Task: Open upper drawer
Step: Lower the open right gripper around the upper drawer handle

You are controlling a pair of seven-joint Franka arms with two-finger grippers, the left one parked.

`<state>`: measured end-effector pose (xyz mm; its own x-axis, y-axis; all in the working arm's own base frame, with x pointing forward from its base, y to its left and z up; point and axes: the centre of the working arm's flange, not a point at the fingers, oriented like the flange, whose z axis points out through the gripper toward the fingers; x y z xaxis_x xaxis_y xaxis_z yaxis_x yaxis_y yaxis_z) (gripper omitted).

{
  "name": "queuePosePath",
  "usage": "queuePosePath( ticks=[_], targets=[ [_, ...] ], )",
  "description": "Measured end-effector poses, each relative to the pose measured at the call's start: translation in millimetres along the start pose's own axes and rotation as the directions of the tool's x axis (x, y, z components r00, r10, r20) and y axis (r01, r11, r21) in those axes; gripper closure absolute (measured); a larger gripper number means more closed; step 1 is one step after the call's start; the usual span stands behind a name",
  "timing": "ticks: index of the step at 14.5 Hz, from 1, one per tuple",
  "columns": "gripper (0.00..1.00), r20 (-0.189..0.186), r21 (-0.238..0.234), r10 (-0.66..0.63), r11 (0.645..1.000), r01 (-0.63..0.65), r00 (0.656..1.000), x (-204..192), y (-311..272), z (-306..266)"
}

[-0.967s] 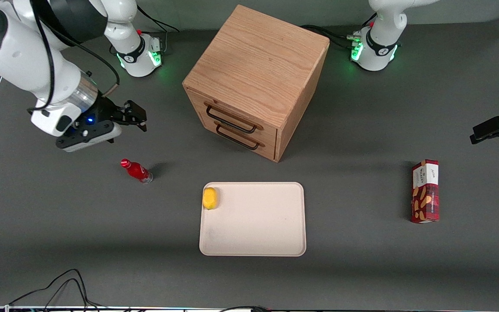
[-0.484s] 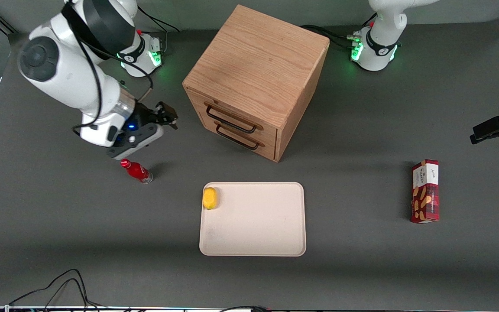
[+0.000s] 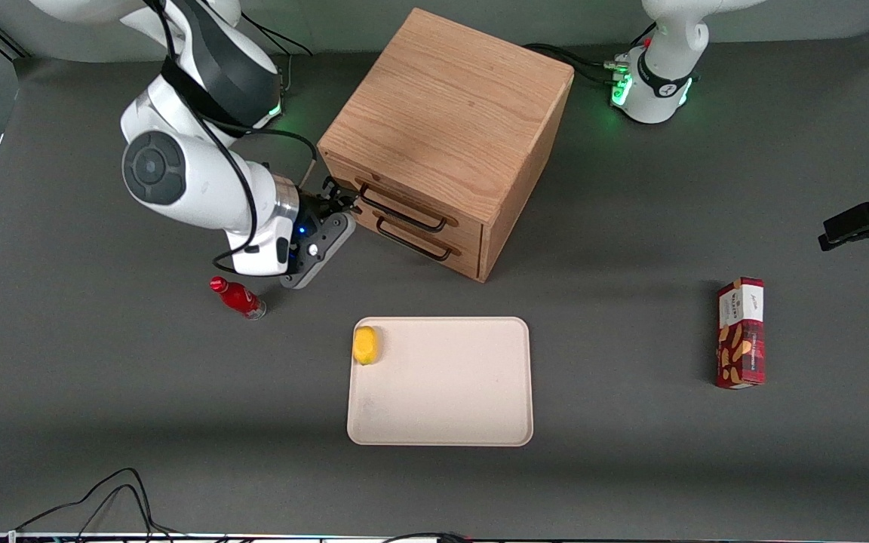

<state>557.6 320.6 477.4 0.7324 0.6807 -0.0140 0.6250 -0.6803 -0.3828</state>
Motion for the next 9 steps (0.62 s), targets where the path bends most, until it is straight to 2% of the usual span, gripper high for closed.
queuePosePath(
  ticks=[2, 4, 9],
  targets=[
    [0.00, 0.045, 0.030, -0.043, 0.999, 0.042, 0.998, 1, -8, 11],
    [0.00, 0.071, 0.054, -0.083, 0.995, 0.079, 0.994, 2, -19, 20],
    [0.00, 0.104, 0.076, -0.131, 0.989, 0.124, 0.986, 4, -35, 41]
  ],
)
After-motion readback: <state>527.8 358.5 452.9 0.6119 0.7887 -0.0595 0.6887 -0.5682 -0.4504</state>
